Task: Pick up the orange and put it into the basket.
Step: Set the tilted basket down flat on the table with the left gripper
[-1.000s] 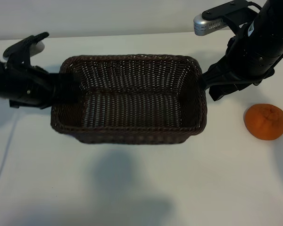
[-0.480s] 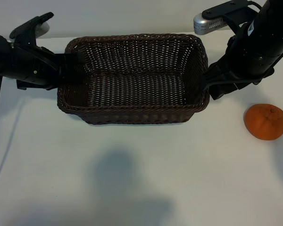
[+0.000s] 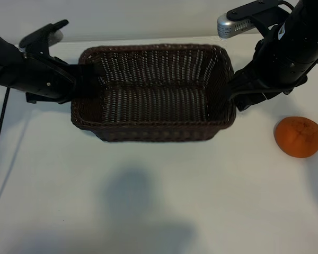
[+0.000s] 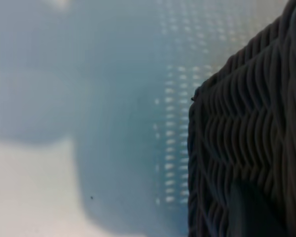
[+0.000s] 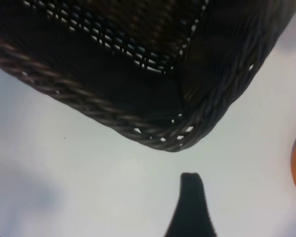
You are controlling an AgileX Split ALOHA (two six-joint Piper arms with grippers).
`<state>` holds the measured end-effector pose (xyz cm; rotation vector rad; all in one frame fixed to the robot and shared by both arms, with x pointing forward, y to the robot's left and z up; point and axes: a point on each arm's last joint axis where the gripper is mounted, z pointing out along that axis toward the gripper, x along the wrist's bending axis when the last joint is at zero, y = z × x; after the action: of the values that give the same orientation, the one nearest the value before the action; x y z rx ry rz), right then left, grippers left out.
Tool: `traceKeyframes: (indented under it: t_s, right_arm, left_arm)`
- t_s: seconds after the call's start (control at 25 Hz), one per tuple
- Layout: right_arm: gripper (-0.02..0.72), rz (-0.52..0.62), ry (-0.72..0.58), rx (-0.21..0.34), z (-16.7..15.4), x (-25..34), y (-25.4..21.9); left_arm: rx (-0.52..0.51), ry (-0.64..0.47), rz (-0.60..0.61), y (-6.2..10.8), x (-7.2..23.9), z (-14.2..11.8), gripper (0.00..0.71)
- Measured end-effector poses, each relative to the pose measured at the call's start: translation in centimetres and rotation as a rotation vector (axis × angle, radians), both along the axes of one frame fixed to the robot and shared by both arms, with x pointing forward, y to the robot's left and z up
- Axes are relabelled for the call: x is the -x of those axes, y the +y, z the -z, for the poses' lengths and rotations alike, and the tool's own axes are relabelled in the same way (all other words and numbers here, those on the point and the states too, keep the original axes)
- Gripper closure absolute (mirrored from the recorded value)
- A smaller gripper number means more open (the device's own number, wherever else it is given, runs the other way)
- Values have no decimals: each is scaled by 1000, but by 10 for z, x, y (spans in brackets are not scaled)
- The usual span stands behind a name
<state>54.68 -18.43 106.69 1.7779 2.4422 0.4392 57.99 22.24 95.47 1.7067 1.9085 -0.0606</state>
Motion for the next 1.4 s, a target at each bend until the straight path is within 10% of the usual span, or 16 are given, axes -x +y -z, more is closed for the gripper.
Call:
traceKeyframes:
  t_s: [1.4]
  right_arm:
    - [177, 0, 0, 0, 0, 0, 0]
  left_arm:
    - [-18, 55, 25, -5, -3, 24, 561]
